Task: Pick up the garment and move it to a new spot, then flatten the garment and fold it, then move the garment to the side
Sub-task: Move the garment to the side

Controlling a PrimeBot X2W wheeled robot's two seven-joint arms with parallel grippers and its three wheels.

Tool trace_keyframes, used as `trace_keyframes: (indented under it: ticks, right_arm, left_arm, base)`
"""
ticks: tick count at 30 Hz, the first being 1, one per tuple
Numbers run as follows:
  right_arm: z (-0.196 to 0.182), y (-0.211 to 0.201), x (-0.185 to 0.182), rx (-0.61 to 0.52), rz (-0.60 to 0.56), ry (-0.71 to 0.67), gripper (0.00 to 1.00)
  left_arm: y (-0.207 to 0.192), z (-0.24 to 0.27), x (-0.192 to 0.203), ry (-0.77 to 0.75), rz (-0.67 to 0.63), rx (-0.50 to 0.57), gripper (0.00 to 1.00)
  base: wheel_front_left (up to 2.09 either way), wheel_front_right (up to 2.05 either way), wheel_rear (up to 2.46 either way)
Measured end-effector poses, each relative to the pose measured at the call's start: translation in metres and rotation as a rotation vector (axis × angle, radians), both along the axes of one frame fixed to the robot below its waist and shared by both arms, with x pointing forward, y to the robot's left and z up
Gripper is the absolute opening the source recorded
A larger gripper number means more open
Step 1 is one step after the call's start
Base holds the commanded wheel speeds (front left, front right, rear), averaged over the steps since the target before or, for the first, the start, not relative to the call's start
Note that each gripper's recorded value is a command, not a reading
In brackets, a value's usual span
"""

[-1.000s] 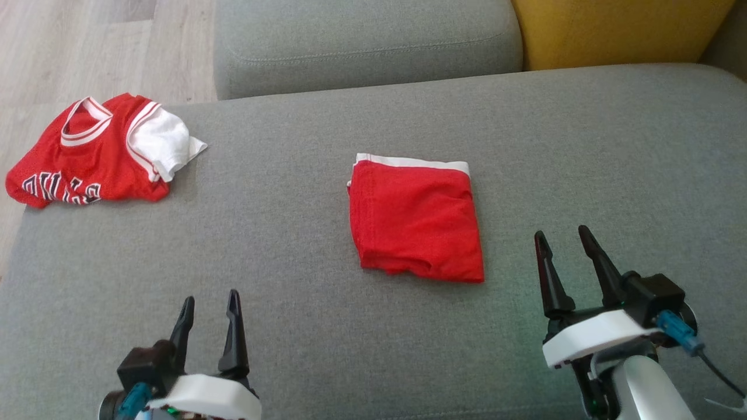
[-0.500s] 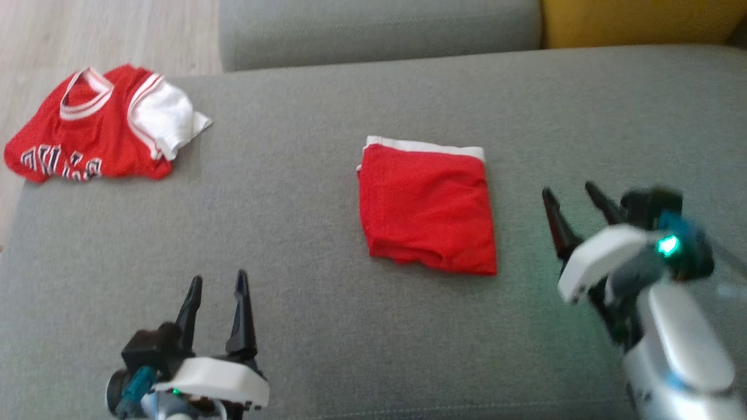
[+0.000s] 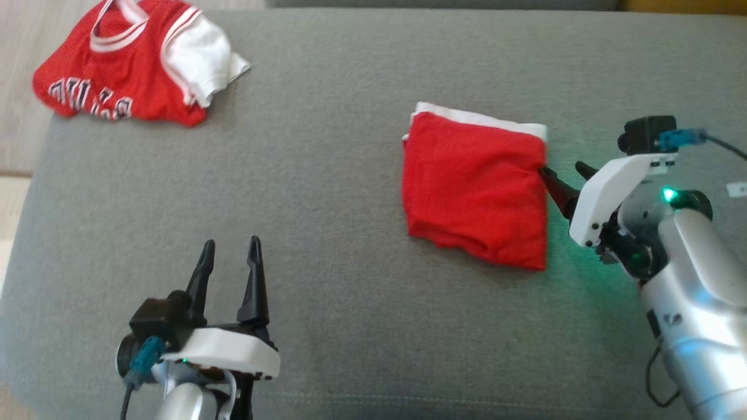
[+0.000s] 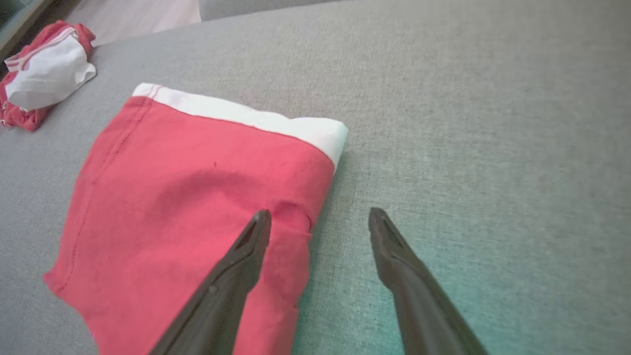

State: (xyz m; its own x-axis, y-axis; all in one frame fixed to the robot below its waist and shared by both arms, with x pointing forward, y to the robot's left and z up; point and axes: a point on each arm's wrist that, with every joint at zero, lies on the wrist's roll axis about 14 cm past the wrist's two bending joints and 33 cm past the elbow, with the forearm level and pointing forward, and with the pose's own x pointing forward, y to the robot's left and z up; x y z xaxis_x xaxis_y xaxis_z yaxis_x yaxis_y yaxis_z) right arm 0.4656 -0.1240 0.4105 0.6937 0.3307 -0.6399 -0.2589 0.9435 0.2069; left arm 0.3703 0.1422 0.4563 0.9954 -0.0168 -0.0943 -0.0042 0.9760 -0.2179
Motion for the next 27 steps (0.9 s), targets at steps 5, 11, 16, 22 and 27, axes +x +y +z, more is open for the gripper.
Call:
trace_keyframes:
  ticks: [5,11,16,22,27]
  right_arm:
    - [-0.025,0.008,0.001,-0.007,0.036,0.119,1.0]
    - [-0.035,0.021,0.005,0.017,0.062,0.184,0.45]
    - [-0.036,0.034,0.003,0.053,0.091,0.218,0.0]
    - [-0.035,0.022,0.006,0.017,0.099,0.171,0.0]
    - [-0.026,-0.011,0.013,-0.048,0.073,0.114,0.0]
  left_arm:
    - [0.011,-0.007,-0.002,0.022,0.033,0.007,1.0]
    - [0.018,-0.008,0.0,0.026,0.057,0.008,1.0]
    - [0.02,-0.009,0.0,0.03,0.063,0.01,1.0]
    - [0.014,-0.007,0.006,0.02,0.044,0.006,1.0]
    - [-0.003,-0.002,0.015,-0.002,-0.009,-0.001,1.0]
  base:
    - [0.0,0.0,0.0]
    - [0.0,0.0,0.0]
    - [0.0,0.0,0.0]
    - [0.0,0.0,0.0]
    - [0.0,0.0,0.0]
